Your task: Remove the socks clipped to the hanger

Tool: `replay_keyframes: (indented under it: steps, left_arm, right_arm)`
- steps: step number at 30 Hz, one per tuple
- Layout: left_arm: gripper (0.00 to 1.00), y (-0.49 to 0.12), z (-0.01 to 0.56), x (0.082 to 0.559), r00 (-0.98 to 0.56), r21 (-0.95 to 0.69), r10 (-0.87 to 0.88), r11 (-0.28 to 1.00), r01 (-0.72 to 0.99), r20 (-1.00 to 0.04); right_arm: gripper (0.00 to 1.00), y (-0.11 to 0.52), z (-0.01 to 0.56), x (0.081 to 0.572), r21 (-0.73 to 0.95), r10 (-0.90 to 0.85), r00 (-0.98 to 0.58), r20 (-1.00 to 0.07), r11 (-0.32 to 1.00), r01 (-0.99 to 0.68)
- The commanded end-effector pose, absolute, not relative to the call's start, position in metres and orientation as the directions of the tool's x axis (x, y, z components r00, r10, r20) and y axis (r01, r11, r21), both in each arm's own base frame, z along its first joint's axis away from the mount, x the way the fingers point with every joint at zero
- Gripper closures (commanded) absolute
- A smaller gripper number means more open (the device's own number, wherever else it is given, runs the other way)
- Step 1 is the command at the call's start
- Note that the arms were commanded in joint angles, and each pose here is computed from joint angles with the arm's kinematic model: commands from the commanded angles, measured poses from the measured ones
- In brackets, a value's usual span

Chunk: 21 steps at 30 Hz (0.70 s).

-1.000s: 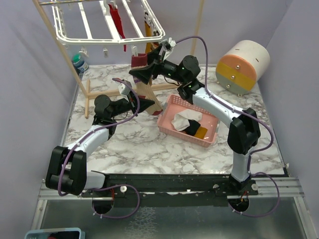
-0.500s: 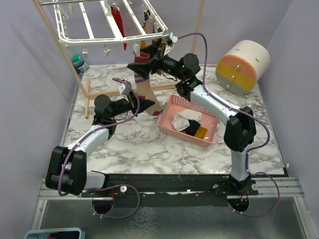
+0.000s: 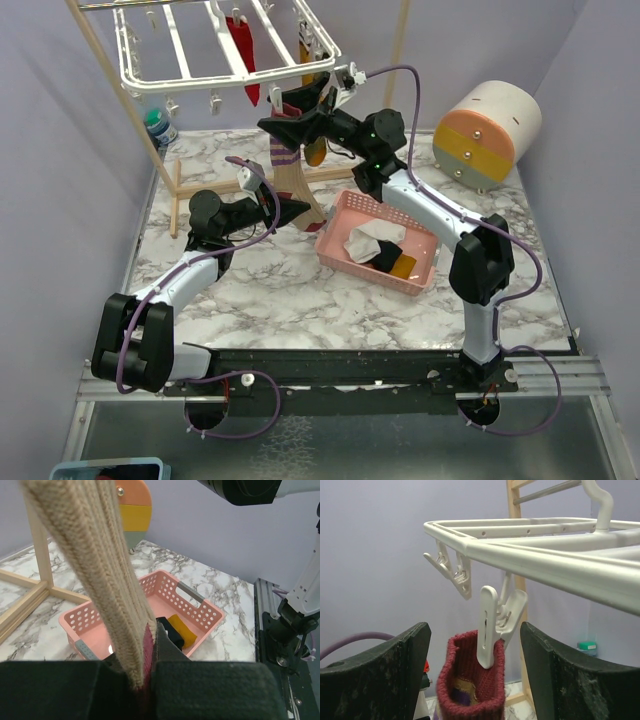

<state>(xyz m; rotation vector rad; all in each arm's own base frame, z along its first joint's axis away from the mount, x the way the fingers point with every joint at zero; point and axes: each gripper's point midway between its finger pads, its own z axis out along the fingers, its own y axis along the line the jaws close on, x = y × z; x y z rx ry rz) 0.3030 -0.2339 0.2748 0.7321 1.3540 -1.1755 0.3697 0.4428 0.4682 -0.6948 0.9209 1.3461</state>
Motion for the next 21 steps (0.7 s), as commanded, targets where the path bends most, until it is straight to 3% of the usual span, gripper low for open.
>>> replay_keyframes:
  steps: [1,21]
  left_arm:
    - [1.00,-0.236,0.275,0.298,-0.179,-0.228,-0.195,0.270,0.935,-0.964]
    - [1.00,-0.237,0.274,0.298,-0.188,-0.235,-0.192,0.262,0.936,-0.963]
  right_arm:
    - [0.23,0.432,0.491,0.358,0.054,0.572,0.031,-0.820,0.131,-0.990]
    - [0.24,0.426,0.501,0.361,0.098,0.667,-0.002,-0.745,0.106,-0.989]
